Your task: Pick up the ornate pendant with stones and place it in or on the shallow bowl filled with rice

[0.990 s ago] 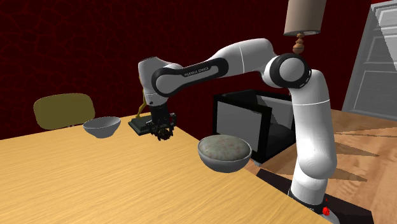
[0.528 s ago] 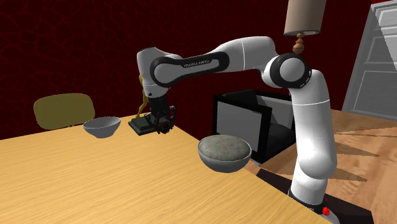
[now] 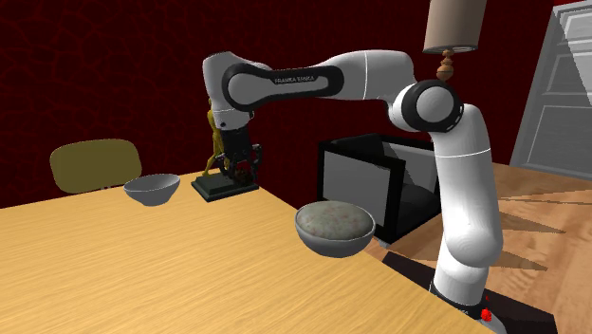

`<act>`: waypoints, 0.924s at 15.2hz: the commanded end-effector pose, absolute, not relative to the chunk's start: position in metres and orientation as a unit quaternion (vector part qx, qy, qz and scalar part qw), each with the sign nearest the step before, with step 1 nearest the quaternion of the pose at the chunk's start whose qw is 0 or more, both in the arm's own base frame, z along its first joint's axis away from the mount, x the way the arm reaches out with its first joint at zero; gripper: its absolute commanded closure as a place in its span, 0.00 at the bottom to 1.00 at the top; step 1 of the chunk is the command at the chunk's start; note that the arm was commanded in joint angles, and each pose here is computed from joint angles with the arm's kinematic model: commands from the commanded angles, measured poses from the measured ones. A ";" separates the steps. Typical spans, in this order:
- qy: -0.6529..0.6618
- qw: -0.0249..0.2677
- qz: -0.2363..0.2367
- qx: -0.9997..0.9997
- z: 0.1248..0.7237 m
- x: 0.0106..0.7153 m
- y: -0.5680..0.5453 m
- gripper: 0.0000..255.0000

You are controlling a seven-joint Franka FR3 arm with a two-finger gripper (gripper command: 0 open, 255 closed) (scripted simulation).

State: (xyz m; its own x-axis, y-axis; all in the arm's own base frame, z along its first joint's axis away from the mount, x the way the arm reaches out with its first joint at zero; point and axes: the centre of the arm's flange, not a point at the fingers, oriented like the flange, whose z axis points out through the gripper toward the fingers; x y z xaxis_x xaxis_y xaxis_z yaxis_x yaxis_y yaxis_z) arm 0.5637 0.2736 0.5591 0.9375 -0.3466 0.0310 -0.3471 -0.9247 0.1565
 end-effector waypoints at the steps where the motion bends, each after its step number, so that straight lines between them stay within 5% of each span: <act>1: -0.177 0.080 0.001 0.981 0.570 0.564 0.275 1.00; 14: -0.177 0.080 0.001 0.981 0.639 0.564 0.275 1.00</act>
State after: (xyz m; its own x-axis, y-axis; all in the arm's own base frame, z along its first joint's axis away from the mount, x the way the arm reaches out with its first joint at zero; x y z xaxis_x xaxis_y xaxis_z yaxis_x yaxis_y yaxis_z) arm 0.5639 0.2753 0.6320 0.9375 -0.3467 0.0310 -0.3471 -0.9247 0.1565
